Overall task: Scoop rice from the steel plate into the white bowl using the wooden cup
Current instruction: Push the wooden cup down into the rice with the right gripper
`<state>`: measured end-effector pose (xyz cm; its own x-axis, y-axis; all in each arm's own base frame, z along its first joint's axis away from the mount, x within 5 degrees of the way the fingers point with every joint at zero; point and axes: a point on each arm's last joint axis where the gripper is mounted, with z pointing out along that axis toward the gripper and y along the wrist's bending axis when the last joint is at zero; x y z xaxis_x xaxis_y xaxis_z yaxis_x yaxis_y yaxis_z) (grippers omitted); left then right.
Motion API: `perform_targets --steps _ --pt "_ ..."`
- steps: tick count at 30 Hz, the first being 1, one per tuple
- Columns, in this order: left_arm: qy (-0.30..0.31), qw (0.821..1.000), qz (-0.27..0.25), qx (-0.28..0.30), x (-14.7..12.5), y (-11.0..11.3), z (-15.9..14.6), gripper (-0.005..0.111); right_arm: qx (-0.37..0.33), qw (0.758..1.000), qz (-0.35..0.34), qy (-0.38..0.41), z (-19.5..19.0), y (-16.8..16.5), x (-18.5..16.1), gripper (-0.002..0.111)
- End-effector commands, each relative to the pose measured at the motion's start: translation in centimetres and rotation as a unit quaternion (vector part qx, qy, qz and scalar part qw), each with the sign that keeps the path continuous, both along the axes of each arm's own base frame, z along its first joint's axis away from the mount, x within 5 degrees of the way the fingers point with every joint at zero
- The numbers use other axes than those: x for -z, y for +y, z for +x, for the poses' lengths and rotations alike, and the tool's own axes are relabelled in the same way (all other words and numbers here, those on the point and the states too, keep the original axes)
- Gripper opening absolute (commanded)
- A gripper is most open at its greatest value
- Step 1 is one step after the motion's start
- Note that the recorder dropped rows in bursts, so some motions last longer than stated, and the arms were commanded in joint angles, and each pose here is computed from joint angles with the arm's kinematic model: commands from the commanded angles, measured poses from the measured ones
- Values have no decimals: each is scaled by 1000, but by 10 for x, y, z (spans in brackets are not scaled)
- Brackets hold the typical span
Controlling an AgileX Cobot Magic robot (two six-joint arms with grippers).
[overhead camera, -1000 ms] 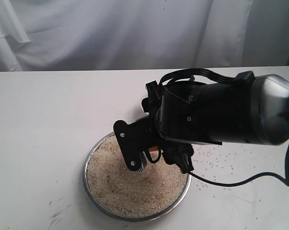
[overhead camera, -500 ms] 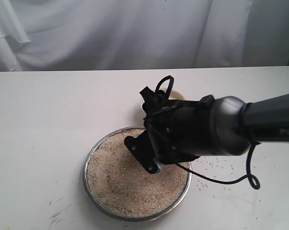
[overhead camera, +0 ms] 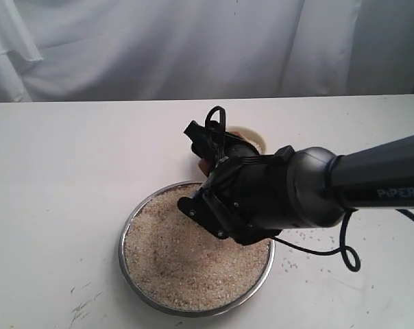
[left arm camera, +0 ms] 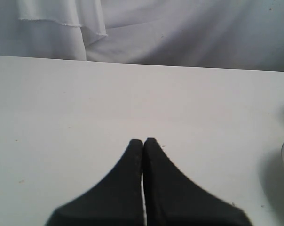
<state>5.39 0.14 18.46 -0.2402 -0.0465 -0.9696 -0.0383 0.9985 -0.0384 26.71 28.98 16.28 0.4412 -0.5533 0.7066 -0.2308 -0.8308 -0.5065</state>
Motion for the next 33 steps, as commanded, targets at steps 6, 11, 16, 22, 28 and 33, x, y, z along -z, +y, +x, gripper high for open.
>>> perform_targets --steps 6,11,16,22,28,33 --pt "-6 1000 1 1 0 0 0 0 -43 998 -44 -22 5 8 23 0" --pt "-6 1000 1 1 0 0 0 0 -45 998 -43 -20 5 8 24 0" --pt "-6 1000 1 1 0 0 0 0 -49 998 -44 -14 1 11 25 0" --pt "-6 1000 1 1 0 0 0 0 -53 997 -50 -5 -4 14 27 0" --pt "-6 1000 1 1 0 0 0 0 -51 996 -70 10 -11 16 39 0" --pt "-6 1000 1 1 0 0 0 0 -66 994 -89 21 -21 23 52 0"
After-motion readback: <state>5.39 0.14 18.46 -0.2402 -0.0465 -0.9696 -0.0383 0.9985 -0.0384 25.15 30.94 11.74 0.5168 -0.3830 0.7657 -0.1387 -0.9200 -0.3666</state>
